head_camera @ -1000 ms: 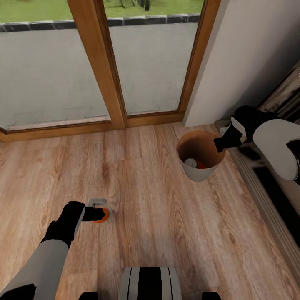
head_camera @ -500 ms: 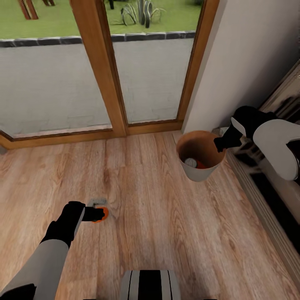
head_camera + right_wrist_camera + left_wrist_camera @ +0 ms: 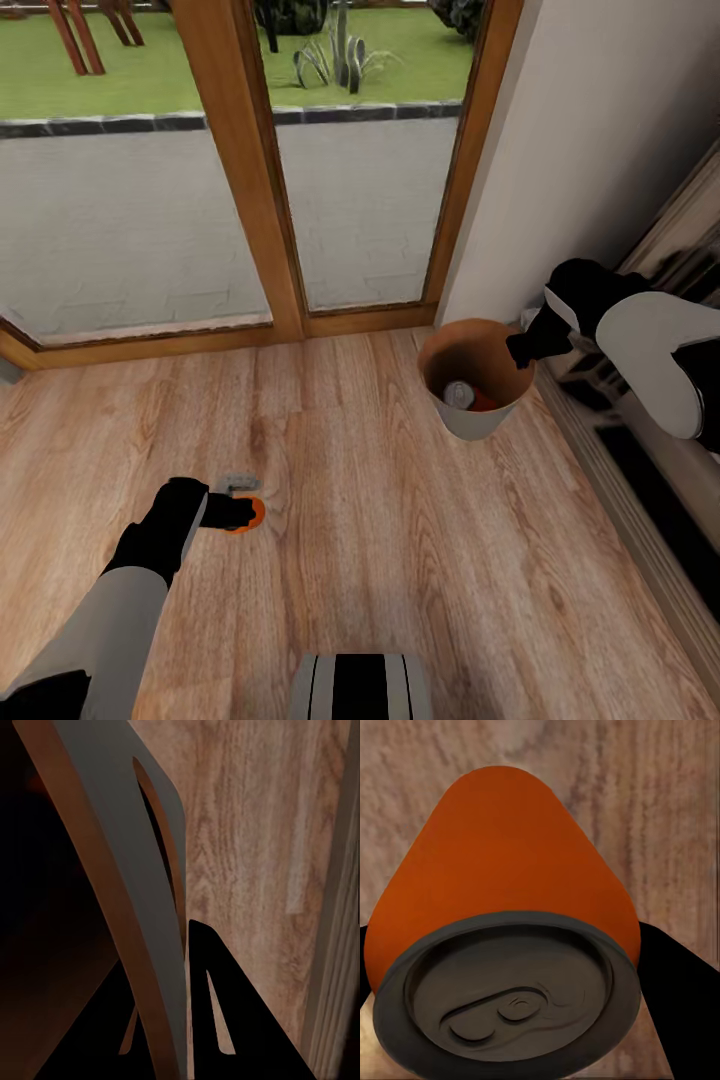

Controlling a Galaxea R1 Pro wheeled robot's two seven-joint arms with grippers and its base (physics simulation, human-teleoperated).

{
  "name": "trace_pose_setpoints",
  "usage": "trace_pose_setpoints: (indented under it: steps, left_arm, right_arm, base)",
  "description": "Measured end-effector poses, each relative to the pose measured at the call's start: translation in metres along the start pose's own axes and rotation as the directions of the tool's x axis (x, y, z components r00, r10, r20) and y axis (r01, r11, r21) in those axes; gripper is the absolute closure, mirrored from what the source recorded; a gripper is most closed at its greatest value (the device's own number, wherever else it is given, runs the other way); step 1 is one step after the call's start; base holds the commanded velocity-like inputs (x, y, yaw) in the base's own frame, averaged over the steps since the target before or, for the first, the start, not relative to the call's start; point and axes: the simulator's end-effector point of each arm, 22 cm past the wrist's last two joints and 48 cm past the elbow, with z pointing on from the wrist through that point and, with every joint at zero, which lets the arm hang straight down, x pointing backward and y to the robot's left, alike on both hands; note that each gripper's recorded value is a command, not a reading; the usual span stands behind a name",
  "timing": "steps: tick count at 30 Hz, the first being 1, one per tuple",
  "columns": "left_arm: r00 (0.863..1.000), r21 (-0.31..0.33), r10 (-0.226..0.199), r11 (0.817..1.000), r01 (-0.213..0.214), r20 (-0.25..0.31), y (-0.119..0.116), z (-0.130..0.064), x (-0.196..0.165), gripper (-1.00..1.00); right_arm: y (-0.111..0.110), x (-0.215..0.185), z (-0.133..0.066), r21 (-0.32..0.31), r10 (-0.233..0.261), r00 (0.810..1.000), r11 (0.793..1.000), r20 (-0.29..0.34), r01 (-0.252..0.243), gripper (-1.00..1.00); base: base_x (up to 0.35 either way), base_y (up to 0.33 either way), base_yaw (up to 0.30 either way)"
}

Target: Put the three can of soda from the living room inside the tash can in the kitchen.

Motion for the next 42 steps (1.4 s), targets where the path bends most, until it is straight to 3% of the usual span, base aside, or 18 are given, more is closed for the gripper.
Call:
trace_pose_setpoints:
  steps: [6,14,18,26,27,28,30,32,34,37,39,40,42]
  left_arm:
    - [1.0,0.033,0.021,0.999,-0.02,-0.02,-0.014,-0.004,-0.011,1.0]
    - [0.999,0.07,0.042,0.997,-0.04,-0.026,-0.029,-0.015,-0.031,1.0]
    - [0.999,0.077,0.043,0.996,-0.043,-0.003,-0.031,-0.022,-0.046,1.0]
    - [0.999,0.021,-0.017,1.0,0.017,-0.032,-0.005,-0.021,-0.025,1.0]
    - [0.993,-0.1,-0.103,0.99,0.097,-0.055,0.034,-0.031,-0.009,1.0]
    - [0.991,-0.095,-0.12,0.989,0.114,-0.064,0.034,-0.034,-0.007,1.0]
    - [0.991,-0.085,-0.124,0.989,0.119,-0.048,0.032,-0.04,-0.013,1.0]
    - [0.993,-0.077,-0.121,0.99,0.119,-0.018,0.034,-0.05,-0.025,1.0]
    - [0.993,-0.066,-0.116,0.991,0.117,0.023,0.036,-0.063,-0.043,1.0]
    - [0.991,-0.046,-0.111,0.992,0.115,0.08,0.04,-0.085,-0.07,1.0]
    - [0.987,-0.014,-0.108,0.994,0.11,0.123,0.041,-0.103,-0.092,1.0]
    - [0.985,0.0,-0.106,0.994,0.107,0.138,0.041,-0.11,-0.1,1.0]
    - [0.982,0.021,-0.103,0.995,0.101,0.161,0.039,-0.121,-0.111,1.0]
  right_arm:
    - [0.013,-0.003,-0.001,0.022,-0.056,0.998,0.998,-0.008,0.056,1.0]
    - [0.012,-0.001,-0.001,0.026,-0.07,0.997,0.997,-0.015,0.07,1.0]
    - [0.005,0.0,-0.003,0.038,-0.069,0.997,0.997,-0.019,0.07,1.0]
    - [0.012,-0.027,-0.029,0.101,-0.141,0.99,0.985,0.018,0.139,1.0]
    - [0.013,-0.028,-0.036,0.072,-0.113,0.993,0.991,0.029,0.111,1.0]
    - [0.021,-0.032,-0.047,0.026,-0.08,0.996,0.997,0.044,0.079,1.0]
    - [0.048,-0.056,-0.07,-0.069,-0.051,0.99,0.996,0.132,0.061,1.0]
    - [0.068,-0.059,-0.078,-0.166,-0.001,0.989,0.986,0.151,0.026,1.0]
    - [0.062,-0.058,-0.084,-0.142,-0.011,0.988,0.989,0.155,0.034,1.0]
    - [0.027,-0.053,-0.09,0.016,-0.084,0.987,0.996,0.138,0.083,1.0]
    - [0.015,-0.05,-0.094,0.073,-0.112,0.985,0.992,0.13,0.103,1.0]
    - [0.016,-0.05,-0.096,0.065,-0.108,0.985,0.993,0.134,0.1,1.0]
    - [0.033,-0.048,-0.097,-0.01,-0.072,0.987,0.997,0.145,0.074,1.0]
  base:
    - [0.0,0.0,0.0]
    - [0.0,0.0,0.0]
    - [0.0,0.0,0.0]
    - [0.0,0.0,0.0]
    - [0.0,0.0,0.0]
    - [0.0,0.0,0.0]
    - [0.0,0.0,0.0]
    - [0.0,0.0,0.0]
    - [0.0,0.0,0.0]
    - [0.0,0.0,0.0]
    - [0.0,0.0,0.0]
    - [0.0,0.0,0.0]
    - [0.0,0.0,0.0]
